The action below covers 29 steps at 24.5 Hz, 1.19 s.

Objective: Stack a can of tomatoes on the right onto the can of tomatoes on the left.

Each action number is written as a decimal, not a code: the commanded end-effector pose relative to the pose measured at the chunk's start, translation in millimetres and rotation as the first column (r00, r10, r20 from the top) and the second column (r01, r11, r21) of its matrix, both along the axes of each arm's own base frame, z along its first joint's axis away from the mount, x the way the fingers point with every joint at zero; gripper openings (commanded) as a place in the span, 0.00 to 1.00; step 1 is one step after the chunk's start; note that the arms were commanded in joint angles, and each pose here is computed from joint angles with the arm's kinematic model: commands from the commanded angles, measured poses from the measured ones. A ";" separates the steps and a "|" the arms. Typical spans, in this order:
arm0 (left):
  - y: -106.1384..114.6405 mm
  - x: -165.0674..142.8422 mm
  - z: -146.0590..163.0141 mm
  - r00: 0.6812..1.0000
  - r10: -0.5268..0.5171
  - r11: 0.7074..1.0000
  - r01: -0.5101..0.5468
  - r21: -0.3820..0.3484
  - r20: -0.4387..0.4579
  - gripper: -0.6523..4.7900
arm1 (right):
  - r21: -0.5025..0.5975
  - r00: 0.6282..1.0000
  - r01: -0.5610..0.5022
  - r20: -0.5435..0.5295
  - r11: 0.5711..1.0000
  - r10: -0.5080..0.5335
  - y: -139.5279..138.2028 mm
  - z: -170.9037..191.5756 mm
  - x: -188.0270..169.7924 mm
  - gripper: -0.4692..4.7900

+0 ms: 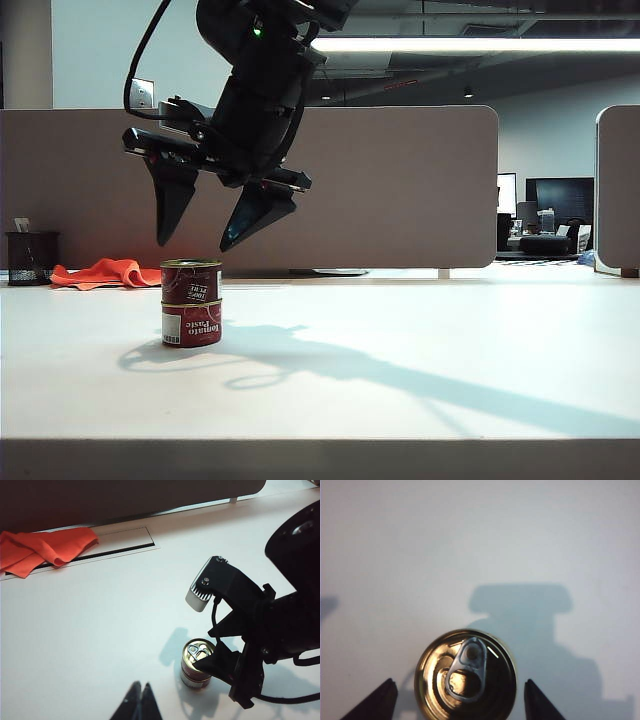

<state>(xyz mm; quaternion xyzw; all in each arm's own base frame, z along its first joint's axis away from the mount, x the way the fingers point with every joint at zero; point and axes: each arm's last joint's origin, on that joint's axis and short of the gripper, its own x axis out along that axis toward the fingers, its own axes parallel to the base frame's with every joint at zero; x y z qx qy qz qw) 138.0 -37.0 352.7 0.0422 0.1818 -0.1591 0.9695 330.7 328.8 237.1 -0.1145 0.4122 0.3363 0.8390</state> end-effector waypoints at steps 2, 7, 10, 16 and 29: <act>0.1 -0.7 1.9 1.000 -0.001 1.000 0.001 -0.003 0.012 0.11 | 0.034 0.999 0.004 0.041 0.999 -0.005 -5.3 17.4 1.2 0.75; 0.2 -0.6 2.1 1.000 0.003 1.000 -0.003 -0.001 0.014 0.11 | 0.109 0.991 0.043 0.123 0.993 -0.056 -31.7 67.7 -2.7 0.73; 0.5 -1.6 3.2 1.000 0.003 1.000 -0.003 -0.005 0.026 0.11 | 0.186 0.974 0.086 0.192 0.979 -0.122 -65.4 116.5 -11.5 0.55; 3.5 -11.4 5.2 0.997 0.021 1.000 -0.020 -0.010 0.073 0.11 | 0.164 0.935 0.179 0.280 0.970 -0.219 -124.4 172.4 -40.0 0.08; 11.1 -41.7 -59.1 0.991 0.020 0.999 -0.016 -0.030 0.134 0.11 | 0.172 0.827 0.228 0.486 0.958 -0.284 -233.7 177.4 -176.9 0.08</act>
